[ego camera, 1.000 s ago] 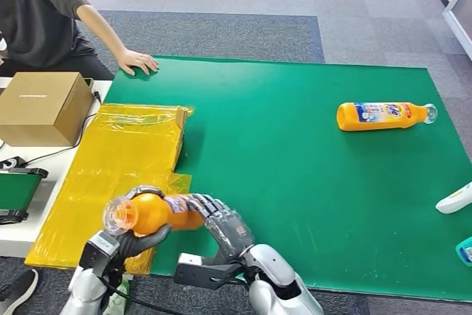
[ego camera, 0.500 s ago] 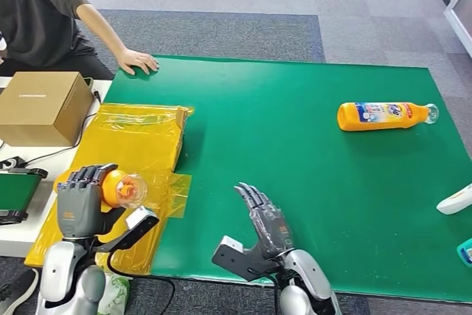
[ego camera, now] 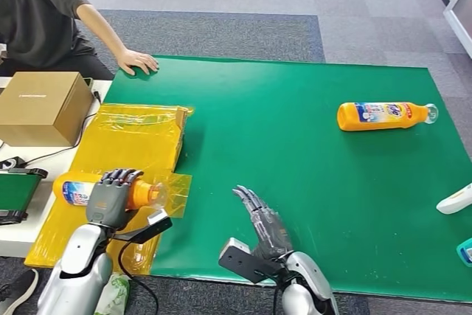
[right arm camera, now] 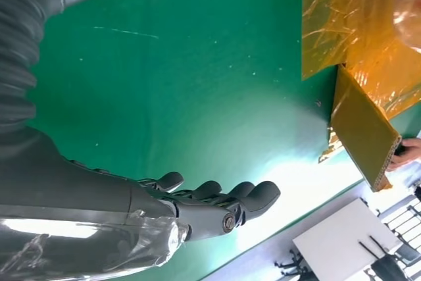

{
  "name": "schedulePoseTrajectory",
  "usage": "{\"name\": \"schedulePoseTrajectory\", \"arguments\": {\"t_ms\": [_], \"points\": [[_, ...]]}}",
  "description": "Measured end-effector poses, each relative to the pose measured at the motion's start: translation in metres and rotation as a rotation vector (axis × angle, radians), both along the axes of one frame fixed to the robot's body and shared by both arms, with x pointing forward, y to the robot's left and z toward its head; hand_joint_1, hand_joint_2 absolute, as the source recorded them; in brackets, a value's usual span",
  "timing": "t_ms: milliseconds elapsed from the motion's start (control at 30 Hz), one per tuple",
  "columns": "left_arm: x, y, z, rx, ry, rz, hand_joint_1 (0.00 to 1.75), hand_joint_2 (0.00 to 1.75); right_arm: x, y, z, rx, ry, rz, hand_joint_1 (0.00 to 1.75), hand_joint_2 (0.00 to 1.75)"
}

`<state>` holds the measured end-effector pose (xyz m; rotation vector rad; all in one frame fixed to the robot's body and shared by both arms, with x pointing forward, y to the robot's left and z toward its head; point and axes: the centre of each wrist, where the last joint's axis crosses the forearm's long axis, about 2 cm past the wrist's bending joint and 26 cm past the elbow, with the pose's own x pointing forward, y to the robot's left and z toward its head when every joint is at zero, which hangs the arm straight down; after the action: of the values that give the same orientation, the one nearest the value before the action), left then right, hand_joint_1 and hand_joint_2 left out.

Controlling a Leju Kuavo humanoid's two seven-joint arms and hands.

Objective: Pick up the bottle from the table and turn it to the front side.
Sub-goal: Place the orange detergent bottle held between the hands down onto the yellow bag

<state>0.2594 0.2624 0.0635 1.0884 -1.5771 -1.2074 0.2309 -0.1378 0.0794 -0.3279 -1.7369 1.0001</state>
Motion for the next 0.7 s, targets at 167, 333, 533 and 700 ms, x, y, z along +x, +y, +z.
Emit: {"name": "schedulePoseTrajectory", "arguments": {"t_ms": [167,333,533,700], "points": [[0.006,-0.003,-0.008,-0.040,0.076,-0.035,0.00,1.75,0.001,0.001,-0.005,0.000,0.022,0.012,0.00,1.75],[0.008,-0.003,-0.010,-0.184,0.161,-0.072,0.00,1.75,-0.002,0.001,-0.010,0.013,0.040,0.011,0.00,1.75],[0.001,0.001,-0.014,-0.318,0.211,-0.101,0.00,1.75,-0.004,0.002,-0.013,0.019,0.053,0.009,0.00,1.75],[-0.010,0.003,-0.014,-0.361,0.212,-0.111,0.00,1.75,-0.005,0.001,-0.013,0.021,0.055,0.006,0.00,1.75]]}}
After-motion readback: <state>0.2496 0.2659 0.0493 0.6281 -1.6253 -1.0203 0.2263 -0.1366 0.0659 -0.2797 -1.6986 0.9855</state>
